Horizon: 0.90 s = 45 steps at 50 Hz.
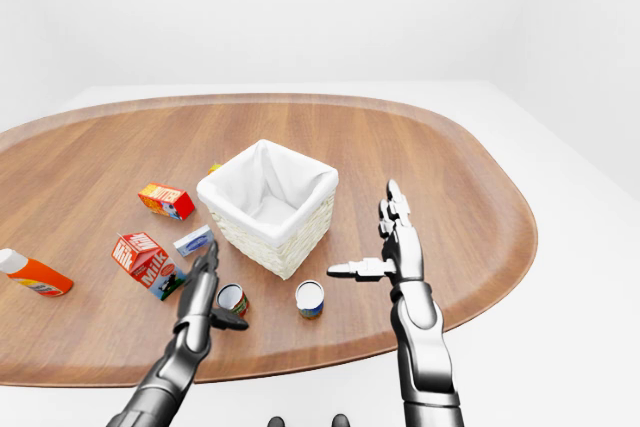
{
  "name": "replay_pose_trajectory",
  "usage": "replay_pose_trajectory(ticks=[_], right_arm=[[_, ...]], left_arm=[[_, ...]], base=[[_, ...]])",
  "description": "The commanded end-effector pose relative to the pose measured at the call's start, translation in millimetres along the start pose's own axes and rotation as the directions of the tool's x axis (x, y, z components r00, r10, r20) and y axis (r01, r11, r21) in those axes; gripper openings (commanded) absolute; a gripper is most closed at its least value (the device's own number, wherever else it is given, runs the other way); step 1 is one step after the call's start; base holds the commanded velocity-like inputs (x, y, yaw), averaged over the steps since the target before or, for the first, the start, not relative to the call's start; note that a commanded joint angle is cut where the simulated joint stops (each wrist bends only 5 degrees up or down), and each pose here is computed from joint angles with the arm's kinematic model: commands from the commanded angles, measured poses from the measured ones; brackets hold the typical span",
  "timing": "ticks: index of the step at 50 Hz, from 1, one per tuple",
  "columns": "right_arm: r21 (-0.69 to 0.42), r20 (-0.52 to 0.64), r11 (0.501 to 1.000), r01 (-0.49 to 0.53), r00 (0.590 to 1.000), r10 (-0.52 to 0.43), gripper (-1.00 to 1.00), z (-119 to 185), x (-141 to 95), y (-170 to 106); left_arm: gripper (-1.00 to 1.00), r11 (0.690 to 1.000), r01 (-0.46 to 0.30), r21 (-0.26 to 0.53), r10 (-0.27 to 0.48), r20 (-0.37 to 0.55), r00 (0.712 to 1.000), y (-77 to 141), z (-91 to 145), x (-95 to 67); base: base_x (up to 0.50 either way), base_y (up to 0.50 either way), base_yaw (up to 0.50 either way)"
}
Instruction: Pick up the tomato sauce, and put it in the basket.
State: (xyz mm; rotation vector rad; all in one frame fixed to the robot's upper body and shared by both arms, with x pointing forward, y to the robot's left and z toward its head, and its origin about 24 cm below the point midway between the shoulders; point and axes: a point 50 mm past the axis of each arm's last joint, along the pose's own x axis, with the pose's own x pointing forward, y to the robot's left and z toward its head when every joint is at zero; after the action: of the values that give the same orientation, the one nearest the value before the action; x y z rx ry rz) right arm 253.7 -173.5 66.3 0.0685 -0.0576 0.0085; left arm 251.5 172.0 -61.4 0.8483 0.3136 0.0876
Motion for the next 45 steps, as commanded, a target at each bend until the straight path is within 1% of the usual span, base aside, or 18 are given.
replay_pose_trajectory(ticks=[1,25,45], right_arm=[[0.000,0.000,1.000,-0.001,1.000,0.001,1.00,0.0,-0.3,0.2],[0.002,-0.009,1.000,0.000,1.000,0.000,1.00,-2.2,0.1,0.1],[0.001,-0.004,1.000,0.000,1.000,0.000,1.00,-1.1,0.0,0.2]], left_arm=[[1.00,1.000,0.002,0.002,-0.002,0.000,1.000,-0.9,0.3,0.0],[1.00,0.999,0.010,0.032,-0.010,-0.018,1.000,-7.1,-3.9,-1.2],[1.00,0.999,0.012,0.038,-0.011,-0.025,1.000,-7.5,-4.8,0.2]], base=[[0.00,0.00,0.00],[0.00,0.00,0.00],[0.00,0.00,0.00]])
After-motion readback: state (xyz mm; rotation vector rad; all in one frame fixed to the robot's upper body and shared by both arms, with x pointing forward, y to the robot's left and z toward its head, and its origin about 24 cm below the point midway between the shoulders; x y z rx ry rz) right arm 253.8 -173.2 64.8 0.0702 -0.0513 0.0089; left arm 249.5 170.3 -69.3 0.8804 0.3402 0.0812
